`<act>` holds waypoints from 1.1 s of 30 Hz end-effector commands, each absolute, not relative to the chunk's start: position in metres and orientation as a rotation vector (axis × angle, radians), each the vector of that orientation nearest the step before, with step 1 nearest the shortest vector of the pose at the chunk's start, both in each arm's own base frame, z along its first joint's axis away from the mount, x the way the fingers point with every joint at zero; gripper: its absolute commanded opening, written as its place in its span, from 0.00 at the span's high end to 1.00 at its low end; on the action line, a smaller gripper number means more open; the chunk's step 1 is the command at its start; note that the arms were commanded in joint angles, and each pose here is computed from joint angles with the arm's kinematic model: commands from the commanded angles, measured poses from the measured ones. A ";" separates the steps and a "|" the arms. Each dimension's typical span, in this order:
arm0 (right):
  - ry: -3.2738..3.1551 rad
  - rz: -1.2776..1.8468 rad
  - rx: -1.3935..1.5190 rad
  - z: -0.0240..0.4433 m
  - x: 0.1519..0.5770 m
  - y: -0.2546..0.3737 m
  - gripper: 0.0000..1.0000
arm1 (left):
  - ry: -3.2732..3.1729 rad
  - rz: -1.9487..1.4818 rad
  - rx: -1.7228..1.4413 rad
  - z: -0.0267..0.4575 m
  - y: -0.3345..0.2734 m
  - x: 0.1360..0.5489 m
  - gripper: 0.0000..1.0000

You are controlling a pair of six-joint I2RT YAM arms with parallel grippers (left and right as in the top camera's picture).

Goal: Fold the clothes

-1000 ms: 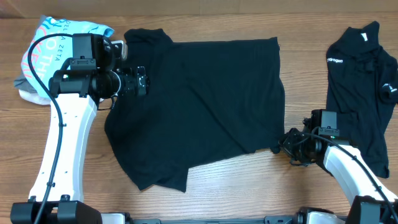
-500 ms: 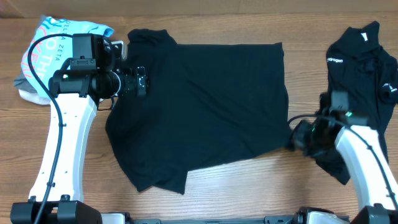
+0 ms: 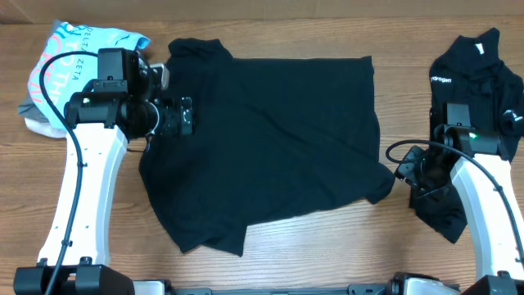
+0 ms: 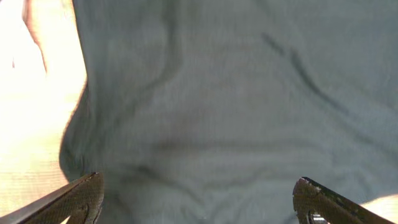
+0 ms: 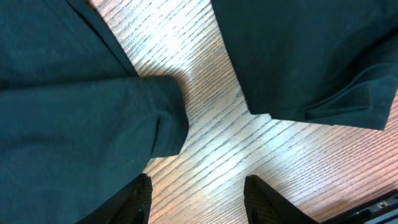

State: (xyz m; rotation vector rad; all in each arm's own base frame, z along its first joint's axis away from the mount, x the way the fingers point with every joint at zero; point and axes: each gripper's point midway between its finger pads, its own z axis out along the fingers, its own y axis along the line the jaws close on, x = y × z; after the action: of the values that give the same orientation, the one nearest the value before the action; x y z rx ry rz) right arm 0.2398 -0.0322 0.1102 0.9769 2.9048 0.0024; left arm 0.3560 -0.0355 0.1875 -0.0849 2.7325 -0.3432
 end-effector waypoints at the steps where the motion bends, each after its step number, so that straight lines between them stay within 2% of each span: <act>1: 2.898 0.021 0.955 0.113 0.244 -0.032 0.43 | 2.787 -0.416 -0.037 0.189 -0.048 0.339 0.00; 2: 2.898 0.024 0.954 0.113 0.245 -0.031 0.40 | 2.826 -0.457 -0.024 0.187 -0.054 0.328 0.00; 6: 2.899 0.098 0.927 0.114 0.249 -0.024 0.37 | 2.960 -0.528 0.099 0.182 -0.083 0.291 0.00; 10: 2.906 0.182 0.869 0.115 0.254 -0.015 0.34 | 3.126 -0.433 0.299 0.170 -0.123 0.242 0.02; 14: 2.906 0.183 0.870 0.115 0.254 -0.015 0.34 | 3.232 -0.081 0.177 0.146 -0.128 0.209 0.00; 25: 2.899 0.200 0.853 0.115 0.257 -0.013 0.33 | 3.236 0.038 -0.262 0.114 -0.136 0.116 0.00; 29: 2.887 0.204 0.848 0.116 0.260 -0.013 0.33 | 3.152 0.054 -0.343 0.093 -0.127 0.108 0.04; 32: 2.878 0.215 0.844 0.116 0.263 -0.012 0.33 | 3.067 0.119 -0.335 0.067 -0.115 0.119 0.07; 33: 2.878 0.215 0.845 0.116 0.263 -0.012 0.33 | 3.050 0.121 -0.334 0.060 -0.114 0.121 0.12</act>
State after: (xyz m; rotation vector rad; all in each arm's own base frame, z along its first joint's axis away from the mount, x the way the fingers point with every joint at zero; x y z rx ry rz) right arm 0.2583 -0.0130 0.1130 0.8577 2.8894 0.2004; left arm 0.1126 -0.1339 0.0800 -0.2158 3.1459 -0.0110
